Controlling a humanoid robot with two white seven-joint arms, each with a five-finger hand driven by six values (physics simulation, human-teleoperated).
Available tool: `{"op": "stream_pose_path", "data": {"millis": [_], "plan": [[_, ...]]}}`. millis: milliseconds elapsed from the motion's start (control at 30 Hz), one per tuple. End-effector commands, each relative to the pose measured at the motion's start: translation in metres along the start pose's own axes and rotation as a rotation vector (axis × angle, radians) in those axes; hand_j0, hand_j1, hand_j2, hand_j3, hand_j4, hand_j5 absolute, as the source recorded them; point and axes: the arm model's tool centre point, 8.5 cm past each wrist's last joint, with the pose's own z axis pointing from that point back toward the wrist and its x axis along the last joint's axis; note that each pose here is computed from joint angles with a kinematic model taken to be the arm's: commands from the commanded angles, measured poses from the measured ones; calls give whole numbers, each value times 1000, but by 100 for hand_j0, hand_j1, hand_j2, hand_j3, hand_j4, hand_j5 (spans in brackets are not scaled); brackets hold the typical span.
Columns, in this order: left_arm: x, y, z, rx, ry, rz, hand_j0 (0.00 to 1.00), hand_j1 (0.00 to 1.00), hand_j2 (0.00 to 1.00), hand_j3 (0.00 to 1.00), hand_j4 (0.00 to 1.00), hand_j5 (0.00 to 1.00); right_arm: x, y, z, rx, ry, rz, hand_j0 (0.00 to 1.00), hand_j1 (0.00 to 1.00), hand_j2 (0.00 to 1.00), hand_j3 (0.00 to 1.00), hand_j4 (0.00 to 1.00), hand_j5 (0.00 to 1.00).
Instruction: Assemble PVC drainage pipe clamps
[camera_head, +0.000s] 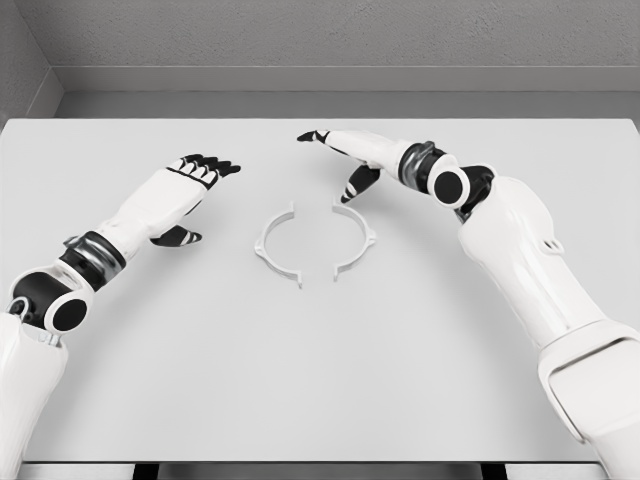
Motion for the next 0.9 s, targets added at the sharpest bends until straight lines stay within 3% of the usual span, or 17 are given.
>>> {"op": "stream_pose_path", "data": {"millis": [0,233,400,500,633,700,867], "plan": [[3,0,-2,8,-8,11,100,100,100,100,100,100,1,-2,1,-5,-4,1,100,100,100,100,100,100],[19,-7,-9,-6,-49,16,100,100,100,100,100,100,0,-3,2,-6,-2,4,100,100,100,100,100,100],[28,-10,-10,6,-66,38,100,100,100,100,100,100,-9,-24,15,-37,14,39,100,100,100,100,100,100],[34,-12,-13,1,-81,42,100,100,100,100,100,100,-24,-35,33,-54,42,72,100,100,100,100,100,100],[47,-16,-20,9,-107,69,100,100,100,100,100,100,-62,-46,69,-53,102,124,100,100,100,100,100,100],[49,-17,-21,6,-109,69,100,100,100,100,100,100,-73,-44,78,-27,112,159,100,100,100,100,100,100],[55,-18,-28,14,-115,85,100,100,100,100,100,100,-82,-40,86,-16,129,163,100,100,100,100,100,100]]}}
